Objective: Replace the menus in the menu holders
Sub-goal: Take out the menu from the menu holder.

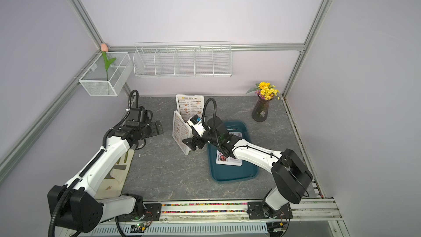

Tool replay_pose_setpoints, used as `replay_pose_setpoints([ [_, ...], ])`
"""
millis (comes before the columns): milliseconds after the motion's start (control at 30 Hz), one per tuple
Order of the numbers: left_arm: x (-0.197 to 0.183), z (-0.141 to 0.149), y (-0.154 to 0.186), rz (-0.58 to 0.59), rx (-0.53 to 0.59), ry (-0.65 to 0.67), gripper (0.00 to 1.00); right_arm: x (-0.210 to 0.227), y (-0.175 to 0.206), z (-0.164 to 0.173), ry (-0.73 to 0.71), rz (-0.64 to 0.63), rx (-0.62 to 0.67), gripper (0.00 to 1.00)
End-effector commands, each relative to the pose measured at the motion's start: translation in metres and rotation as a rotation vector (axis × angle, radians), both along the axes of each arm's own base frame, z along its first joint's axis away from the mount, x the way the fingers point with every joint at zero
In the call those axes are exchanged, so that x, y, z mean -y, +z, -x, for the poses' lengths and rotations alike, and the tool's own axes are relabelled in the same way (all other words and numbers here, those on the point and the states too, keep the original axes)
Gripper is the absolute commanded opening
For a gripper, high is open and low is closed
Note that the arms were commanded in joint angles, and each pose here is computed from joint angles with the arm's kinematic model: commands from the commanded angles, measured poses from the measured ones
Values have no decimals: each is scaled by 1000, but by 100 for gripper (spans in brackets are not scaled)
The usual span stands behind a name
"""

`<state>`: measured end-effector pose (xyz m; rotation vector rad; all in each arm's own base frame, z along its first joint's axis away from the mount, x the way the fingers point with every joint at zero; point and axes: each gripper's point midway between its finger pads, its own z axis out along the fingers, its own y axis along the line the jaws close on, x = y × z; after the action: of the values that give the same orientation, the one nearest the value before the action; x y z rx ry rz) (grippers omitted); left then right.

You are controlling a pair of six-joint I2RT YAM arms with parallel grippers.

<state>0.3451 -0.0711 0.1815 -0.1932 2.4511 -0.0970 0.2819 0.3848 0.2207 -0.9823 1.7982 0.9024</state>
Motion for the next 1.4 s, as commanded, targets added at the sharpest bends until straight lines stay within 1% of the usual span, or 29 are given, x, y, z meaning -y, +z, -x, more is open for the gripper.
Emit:
replay_pose_setpoints([
  [0,25,0,-28,31,-68,-37,100,16,32,-11,-103,53,-4,99],
  [33,29,-1,-34,37,-78,-36,98,18,43,-16,-138,61,-14,99],
  [67,30,-2,-38,42,-82,-30,98,20,49,-20,-170,77,-30,97],
  [133,28,-6,-43,38,-82,-1,98,21,59,-28,-221,118,-89,87],
  [200,20,-7,-41,16,-68,39,98,16,62,-32,-234,150,-128,77],
  [300,10,-6,-34,-14,-41,87,99,10,64,-45,-282,193,-141,63],
  [400,-3,-3,-27,-64,-41,129,99,2,63,-54,-301,229,-155,49],
  [500,-9,1,-17,-85,-35,153,99,-10,61,-59,-297,250,-164,47],
  [567,-10,3,-12,-69,-23,166,99,-19,60,-61,-284,260,-171,46],
  [700,-7,7,-7,-38,-8,150,99,-31,54,-68,-282,292,-175,42],
  [767,-7,8,-5,-33,-3,148,99,-35,51,-71,-280,300,-178,42],
  [967,-6,11,-3,-19,5,147,99,-41,35,-77,-278,336,-193,38],
  [1233,-11,17,3,-22,29,162,99,-48,23,-77,-260,336,-221,32],
  [1367,-12,18,4,-27,34,159,99,-50,19,-76,-256,338,-232,31],
])
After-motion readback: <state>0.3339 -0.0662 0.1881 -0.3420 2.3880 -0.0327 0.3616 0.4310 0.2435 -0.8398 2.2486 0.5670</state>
